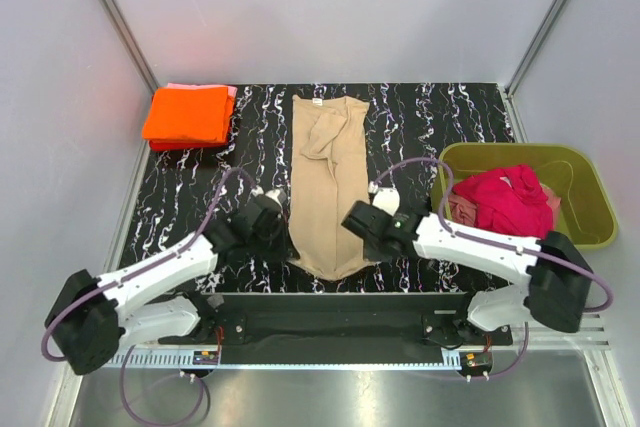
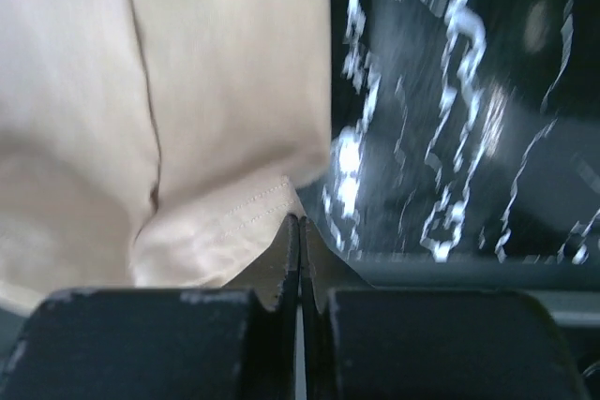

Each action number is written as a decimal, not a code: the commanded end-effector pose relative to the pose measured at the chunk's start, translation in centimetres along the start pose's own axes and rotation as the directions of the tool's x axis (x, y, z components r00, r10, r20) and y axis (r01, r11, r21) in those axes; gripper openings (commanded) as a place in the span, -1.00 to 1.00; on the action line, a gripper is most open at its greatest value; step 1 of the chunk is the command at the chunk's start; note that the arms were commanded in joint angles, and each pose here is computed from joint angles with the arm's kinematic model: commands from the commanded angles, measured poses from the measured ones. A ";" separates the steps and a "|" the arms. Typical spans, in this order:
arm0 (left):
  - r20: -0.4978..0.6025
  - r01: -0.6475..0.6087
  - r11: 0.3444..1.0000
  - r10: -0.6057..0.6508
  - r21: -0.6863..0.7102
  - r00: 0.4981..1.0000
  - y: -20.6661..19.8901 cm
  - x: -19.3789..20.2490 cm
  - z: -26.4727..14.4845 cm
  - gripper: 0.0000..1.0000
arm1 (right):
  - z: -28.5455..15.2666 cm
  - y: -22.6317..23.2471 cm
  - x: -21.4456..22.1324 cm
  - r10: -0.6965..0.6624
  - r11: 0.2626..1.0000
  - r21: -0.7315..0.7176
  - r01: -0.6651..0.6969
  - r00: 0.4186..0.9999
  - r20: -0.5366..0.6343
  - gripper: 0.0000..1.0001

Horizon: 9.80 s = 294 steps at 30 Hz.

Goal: Fold and stack the t-shirts
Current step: Fold the tshirt

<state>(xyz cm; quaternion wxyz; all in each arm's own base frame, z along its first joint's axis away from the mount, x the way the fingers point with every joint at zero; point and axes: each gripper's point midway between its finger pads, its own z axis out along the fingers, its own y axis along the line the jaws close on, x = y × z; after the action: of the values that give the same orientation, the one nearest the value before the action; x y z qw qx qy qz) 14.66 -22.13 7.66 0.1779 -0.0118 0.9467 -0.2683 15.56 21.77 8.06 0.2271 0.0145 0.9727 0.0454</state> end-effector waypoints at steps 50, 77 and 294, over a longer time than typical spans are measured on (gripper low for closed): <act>0.262 -0.005 0.987 0.047 -0.160 0.964 5.0 -33.6 8.7 -0.26 | 14.2 0.2 -32.8 -0.136 0.991 0.015 0.136 0.975 0.177 -0.50; 0.173 -0.054 0.997 0.064 -0.061 0.983 4.6 -33.7 12.9 -0.20 | 15.8 0.6 -29.5 -0.097 0.994 -0.034 0.100 0.993 0.062 -0.70; -0.068 -0.069 0.994 0.075 0.088 0.995 2.0 3.4 2.6 -1.00 | 1.9 -3.9 5.4 0.156 0.976 -0.119 -0.183 0.966 -0.204 -1.00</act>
<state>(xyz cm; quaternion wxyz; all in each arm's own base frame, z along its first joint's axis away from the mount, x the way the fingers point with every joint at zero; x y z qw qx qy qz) 11.64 -21.68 1.81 0.1257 0.0375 0.9465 -0.2948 11.29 18.77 1.61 0.1045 0.0887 0.9805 0.1407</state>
